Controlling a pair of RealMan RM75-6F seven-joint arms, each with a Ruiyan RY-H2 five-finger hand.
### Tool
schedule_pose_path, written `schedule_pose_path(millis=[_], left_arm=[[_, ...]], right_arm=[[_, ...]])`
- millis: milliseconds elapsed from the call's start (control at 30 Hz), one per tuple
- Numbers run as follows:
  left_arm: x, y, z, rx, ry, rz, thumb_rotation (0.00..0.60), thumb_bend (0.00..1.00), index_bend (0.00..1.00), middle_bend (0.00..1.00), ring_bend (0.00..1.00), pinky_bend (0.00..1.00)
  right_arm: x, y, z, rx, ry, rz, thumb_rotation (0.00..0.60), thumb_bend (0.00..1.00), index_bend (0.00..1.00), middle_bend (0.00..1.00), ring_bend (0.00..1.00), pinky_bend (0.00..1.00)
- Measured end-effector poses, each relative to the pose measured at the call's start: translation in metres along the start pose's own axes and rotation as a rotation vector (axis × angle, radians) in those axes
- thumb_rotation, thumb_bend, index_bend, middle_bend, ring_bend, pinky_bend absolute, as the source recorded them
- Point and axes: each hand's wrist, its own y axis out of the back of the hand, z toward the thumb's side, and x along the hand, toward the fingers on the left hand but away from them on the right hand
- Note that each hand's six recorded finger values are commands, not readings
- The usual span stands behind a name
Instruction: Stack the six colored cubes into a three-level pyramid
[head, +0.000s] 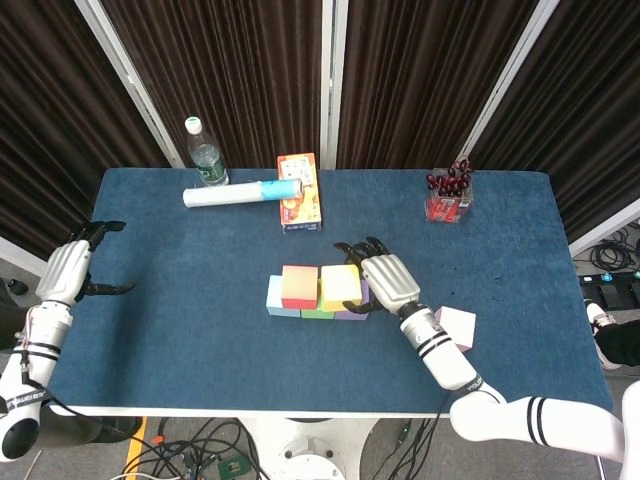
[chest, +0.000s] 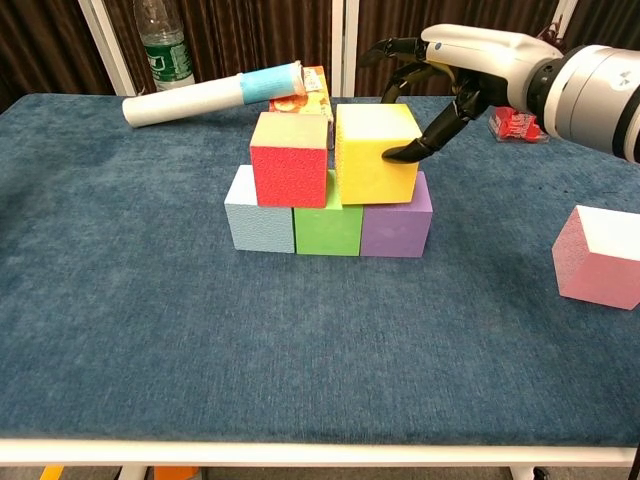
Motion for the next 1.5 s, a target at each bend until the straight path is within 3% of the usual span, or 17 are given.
schedule_pose_path(millis=[267,467,567,767,967,1133,1500], left_arm=[[0.002,-0.001,-0.002,-0.004,0.003,-0.002,0.6,0.06,0.19,0.19,0.07,0.06],[0.001,-0.001,-0.004,-0.009,0.006,0.002,0.6,0.06,0.19,0.18,0.07,0.06],[0.001,0.0,-0.004,-0.007,0.007,0.003,0.6,0.06,0.19,0.18,0.07,0.06],[0.0,0.002,-0.005,-0.002,0.011,0.006,0.6,0.06,0.19,0.18,0.07,0.06],[-0.002,0.002,-0.005,0.0,0.015,0.005,0.6,0.06,0.19,0.18,0.07,0.06],[-0.003,0.003,-0.001,0.007,0.013,0.006,0.6,0.06,0.19,0.17,0.07,0.06],[-0.004,0.004,-0.004,0.0,0.035,0.012,0.6,0.06,0.19,0.17,0.07,0.06]], right_arm=[[-0.004,-0.004,0.003,0.024,0.008,-0.001,0.6,0.21,0.04,0.36,0.1,0.0],[-0.002,-0.006,0.003,0.03,0.01,0.011,0.6,0.09,0.0,0.12,0.0,0.0],[0.001,-0.003,0.001,0.02,0.011,0.013,0.6,0.06,0.0,0.06,0.0,0.0],[0.011,0.01,-0.005,0.026,0.03,0.022,0.6,0.01,0.0,0.08,0.0,0.0],[0.012,0.021,-0.019,0.067,0.069,0.08,0.6,0.0,0.0,0.1,0.0,0.0],[0.003,0.022,-0.024,0.109,0.111,0.137,0.6,0.0,0.0,0.14,0.0,0.0],[-0.018,0.013,-0.023,0.121,0.204,0.148,0.6,0.0,0.0,0.18,0.0,0.0]])
